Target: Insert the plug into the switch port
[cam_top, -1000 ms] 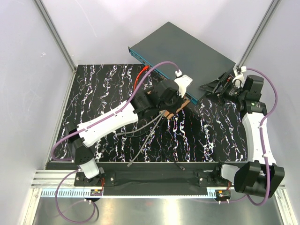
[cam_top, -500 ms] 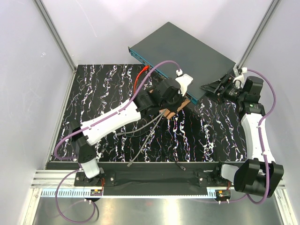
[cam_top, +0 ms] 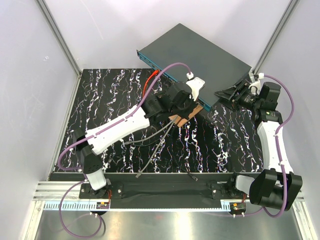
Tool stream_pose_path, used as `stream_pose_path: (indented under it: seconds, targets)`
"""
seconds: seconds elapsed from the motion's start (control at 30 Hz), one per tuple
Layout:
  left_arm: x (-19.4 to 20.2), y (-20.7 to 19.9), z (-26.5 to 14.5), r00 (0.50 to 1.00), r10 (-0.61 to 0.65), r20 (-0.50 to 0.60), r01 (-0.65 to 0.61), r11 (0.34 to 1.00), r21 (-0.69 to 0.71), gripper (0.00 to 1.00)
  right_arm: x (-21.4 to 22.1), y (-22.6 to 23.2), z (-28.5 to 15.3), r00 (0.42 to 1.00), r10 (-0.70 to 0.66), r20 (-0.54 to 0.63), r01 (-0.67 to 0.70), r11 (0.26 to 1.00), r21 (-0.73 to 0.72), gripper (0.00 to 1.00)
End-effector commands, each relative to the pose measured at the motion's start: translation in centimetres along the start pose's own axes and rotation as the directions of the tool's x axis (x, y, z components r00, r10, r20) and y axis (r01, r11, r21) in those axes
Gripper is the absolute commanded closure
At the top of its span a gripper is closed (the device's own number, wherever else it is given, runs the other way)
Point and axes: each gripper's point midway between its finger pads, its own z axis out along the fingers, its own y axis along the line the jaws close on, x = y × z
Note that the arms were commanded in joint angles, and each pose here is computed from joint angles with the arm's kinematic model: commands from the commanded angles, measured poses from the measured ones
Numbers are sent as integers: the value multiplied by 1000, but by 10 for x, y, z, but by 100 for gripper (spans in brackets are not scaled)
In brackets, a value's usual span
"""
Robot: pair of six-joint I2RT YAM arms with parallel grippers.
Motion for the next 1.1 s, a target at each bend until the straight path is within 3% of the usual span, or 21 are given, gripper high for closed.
stream_pose_path:
  seconds: [0.0, 0.4, 1.07]
  targets:
    - [-44, -5, -11, 991, -33, 128, 30, 999, 25, 100, -8, 20, -1, 994, -98, 39, 101, 992, -71, 50]
    - [-61, -13, -16, 986, -50, 162, 40, 997, 67, 100, -7, 19, -2, 992, -111, 51, 115, 990, -81, 69]
    - [-74, -24, -27, 979, -79, 188, 56, 991, 123, 100, -7, 14, -3, 990, -121, 77, 125, 990, -62, 83]
